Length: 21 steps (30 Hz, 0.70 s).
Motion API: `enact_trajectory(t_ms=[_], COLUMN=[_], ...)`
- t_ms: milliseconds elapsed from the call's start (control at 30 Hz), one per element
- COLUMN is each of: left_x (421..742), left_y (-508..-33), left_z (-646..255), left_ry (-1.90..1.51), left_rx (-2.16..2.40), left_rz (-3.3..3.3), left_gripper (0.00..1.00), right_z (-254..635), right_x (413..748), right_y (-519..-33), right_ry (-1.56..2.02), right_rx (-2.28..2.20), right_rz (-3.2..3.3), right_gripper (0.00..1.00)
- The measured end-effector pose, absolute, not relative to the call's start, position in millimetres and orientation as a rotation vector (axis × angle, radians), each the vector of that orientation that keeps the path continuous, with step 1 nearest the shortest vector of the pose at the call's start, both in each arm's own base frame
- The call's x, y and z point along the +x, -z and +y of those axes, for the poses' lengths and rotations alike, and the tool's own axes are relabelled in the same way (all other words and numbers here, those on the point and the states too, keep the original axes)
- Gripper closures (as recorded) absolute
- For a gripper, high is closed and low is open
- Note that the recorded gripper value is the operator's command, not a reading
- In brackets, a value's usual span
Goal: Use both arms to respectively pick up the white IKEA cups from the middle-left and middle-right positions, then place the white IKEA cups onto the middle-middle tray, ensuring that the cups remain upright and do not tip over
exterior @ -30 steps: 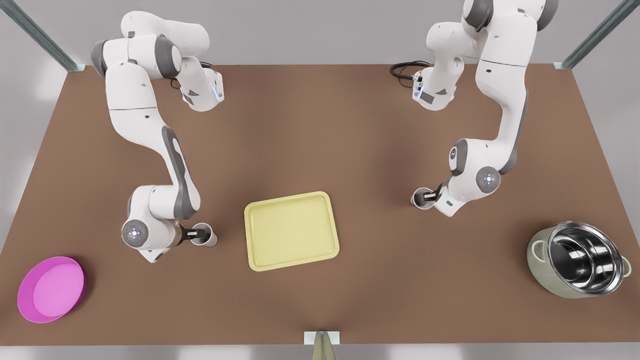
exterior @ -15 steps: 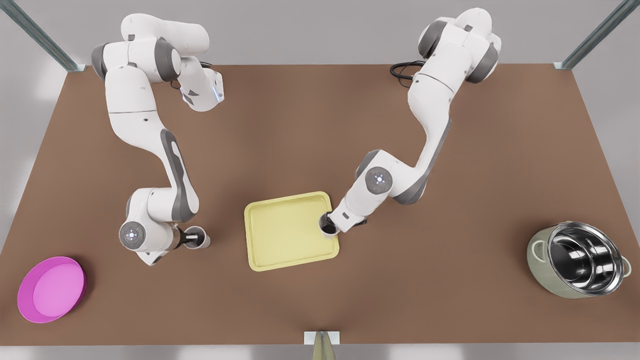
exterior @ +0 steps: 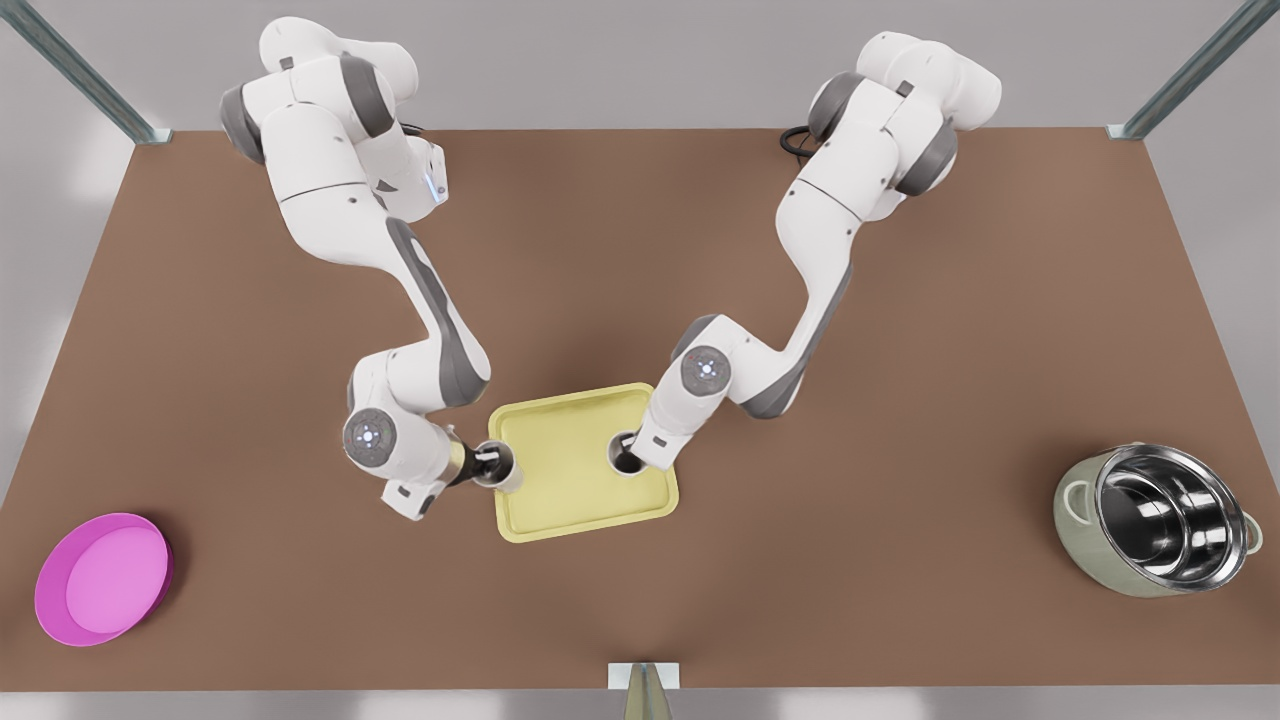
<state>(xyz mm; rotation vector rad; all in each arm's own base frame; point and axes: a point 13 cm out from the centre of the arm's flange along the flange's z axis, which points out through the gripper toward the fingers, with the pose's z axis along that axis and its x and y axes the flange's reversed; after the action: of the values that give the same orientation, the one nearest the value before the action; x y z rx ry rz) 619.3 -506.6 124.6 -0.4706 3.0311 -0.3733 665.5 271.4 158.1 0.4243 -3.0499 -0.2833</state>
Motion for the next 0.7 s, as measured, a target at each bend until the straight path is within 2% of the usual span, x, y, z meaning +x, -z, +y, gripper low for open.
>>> enact_trajectory(t_ms=[33, 100, 133, 167, 400, 433, 467, 500, 567, 633, 700], left_x=[619, 619, 620, 621, 619, 619, 620, 624, 654, 682, 691], left_y=[-123, -120, -119, -119, -137, -145, -157, -176, -258, -327, -369], left_z=[-508, -510, -511, -512, -524, -524, -524, -519, -460, -346, -228], left_ry=[0.379, 0.394, 0.4, 0.41, 0.435, 0.438, 0.441, 0.441, 0.412, 0.257, 0.087], left_rx=[-0.495, -0.536, -0.553, -0.567, -0.624, -0.633, -0.644, -0.66, -0.744, -0.824, -0.903], left_rz=[3.028, 3.021, 3.016, 3.01, 2.977, 2.97, 2.964, 2.956, 2.921, 2.9, 2.899], left_gripper=[0.47, 0.24, 0.05, 0.0, 0.0, 0.0, 0.0, 0.0, 0.0, 0.0, 0.0], right_z=[290, 311, 317, 321, 330, 329, 328, 328, 327, 326, 325], right_x=[662, 656, 653, 651, 646, 647, 648, 648, 649, 650, 651], right_y=[-156, -146, -139, -133, -111, -109, -108, -108, -108, -108, -108], right_ry=[0.287, 0.282, 0.278, 0.273, 0.263, 0.262, 0.261, 0.261, 0.262, 0.261, 0.26], right_rx=[0.461, 0.505, 0.518, 0.528, 0.545, 0.544, 0.542, 0.539, 0.535, 0.53, 0.525], right_rz=[-3.05, -3.049, -3.048, -3.045, -3.045, -3.046, -3.048, -3.05, -3.053, -3.057, -3.059], right_gripper=[0.79, 0.79, 0.79, 0.79, 0.79, 0.6, 0.0, 0.0, 0.0, 0.0, 0.0])
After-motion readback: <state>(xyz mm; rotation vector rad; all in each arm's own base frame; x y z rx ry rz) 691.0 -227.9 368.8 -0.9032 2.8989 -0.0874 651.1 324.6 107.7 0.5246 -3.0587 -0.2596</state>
